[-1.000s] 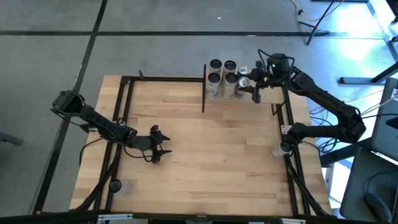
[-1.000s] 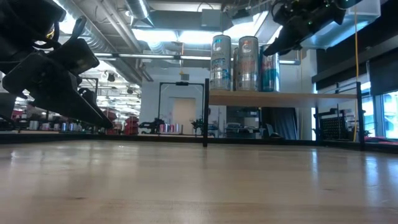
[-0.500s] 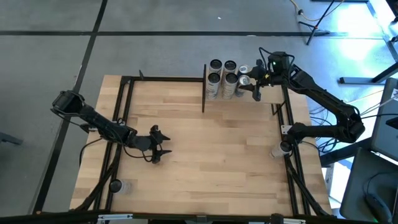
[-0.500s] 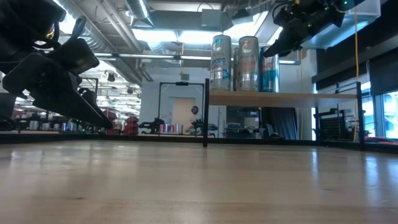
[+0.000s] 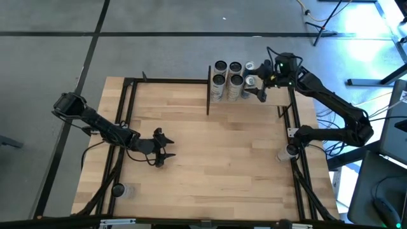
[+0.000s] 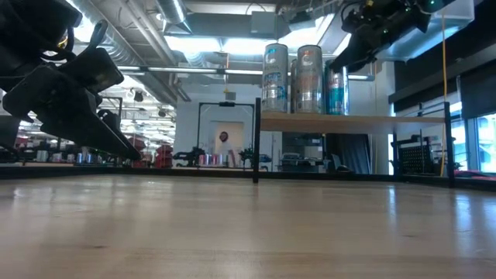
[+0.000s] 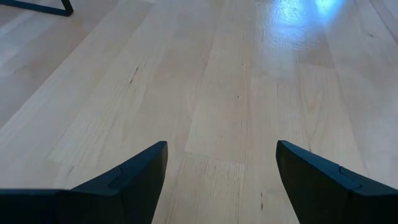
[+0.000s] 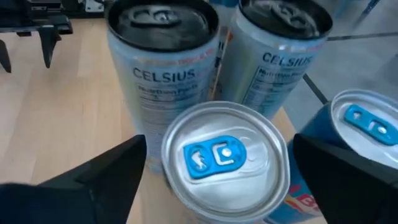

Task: Place canned beverage on shelf
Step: Put the blue soda can aligned with the other blue soda can on the shelf, then put the top white pink soda can on the shelf

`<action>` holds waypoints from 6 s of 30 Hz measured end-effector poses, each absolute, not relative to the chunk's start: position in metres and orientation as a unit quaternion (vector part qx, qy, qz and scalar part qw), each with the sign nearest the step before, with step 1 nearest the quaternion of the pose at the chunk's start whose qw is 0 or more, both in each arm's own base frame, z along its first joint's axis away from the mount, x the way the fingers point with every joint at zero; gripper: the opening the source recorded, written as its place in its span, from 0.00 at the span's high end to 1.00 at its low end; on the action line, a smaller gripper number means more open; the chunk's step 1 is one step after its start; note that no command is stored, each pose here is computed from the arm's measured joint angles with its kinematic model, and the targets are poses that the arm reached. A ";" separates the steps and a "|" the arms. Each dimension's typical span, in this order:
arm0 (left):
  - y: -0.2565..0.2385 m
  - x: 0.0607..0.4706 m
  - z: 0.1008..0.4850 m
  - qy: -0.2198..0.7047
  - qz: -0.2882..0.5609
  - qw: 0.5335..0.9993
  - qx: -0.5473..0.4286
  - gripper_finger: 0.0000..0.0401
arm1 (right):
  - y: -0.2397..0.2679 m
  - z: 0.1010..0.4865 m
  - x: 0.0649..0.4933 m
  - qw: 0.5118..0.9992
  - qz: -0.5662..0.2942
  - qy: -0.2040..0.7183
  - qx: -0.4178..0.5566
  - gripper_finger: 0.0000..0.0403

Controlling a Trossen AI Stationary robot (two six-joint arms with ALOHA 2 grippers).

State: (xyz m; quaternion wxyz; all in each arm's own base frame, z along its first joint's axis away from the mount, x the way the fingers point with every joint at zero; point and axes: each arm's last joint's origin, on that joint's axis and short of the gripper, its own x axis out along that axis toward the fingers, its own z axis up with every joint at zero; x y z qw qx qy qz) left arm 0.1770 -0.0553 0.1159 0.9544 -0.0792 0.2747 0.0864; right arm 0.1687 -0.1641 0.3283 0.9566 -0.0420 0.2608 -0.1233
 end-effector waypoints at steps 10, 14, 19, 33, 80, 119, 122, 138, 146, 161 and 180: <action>-0.055 0.177 0.116 0.275 0.086 0.954 -0.079 0.29 | -0.160 0.340 0.167 0.963 -0.116 0.242 -0.019 0.10; -0.055 0.177 0.116 0.275 0.086 0.954 -0.080 0.29 | -0.159 0.341 0.165 0.963 -0.127 0.240 -0.003 0.10; -0.055 0.177 0.116 0.275 0.086 0.954 -0.080 0.29 | -0.152 0.350 0.157 0.962 -0.153 0.227 -0.004 0.10; -0.055 0.177 0.116 0.273 0.090 0.954 -0.088 0.29 | -0.113 0.352 0.141 0.939 -0.212 0.264 0.063 0.10; -0.055 0.177 0.116 0.271 0.097 0.955 -0.076 0.29 | -0.115 0.309 0.180 0.932 -0.258 0.250 -0.052 0.51; -0.055 0.177 0.116 0.271 0.095 0.955 -0.077 0.29 | -0.172 0.303 0.160 0.969 -0.096 0.227 -0.017 0.26; -0.055 0.177 0.116 0.271 0.095 0.955 -0.077 0.29 | -0.172 0.312 0.160 0.970 -0.098 0.221 -0.019 0.22; -0.055 0.177 0.116 0.271 0.095 0.955 -0.077 0.29 | -0.152 0.402 0.142 0.962 -0.128 0.242 -0.004 0.21; -0.055 0.179 0.118 0.259 0.092 0.958 -0.083 0.29 | -0.127 0.419 0.143 0.956 -0.116 0.266 0.040 0.21; -0.057 0.184 0.127 0.214 0.075 0.972 -0.063 0.29 | -0.030 0.418 0.113 0.938 -0.100 0.321 0.087 0.21; -0.059 0.189 0.141 0.140 0.078 0.981 -0.109 0.29 | 0.040 0.356 0.126 0.871 -0.102 0.463 0.131 0.21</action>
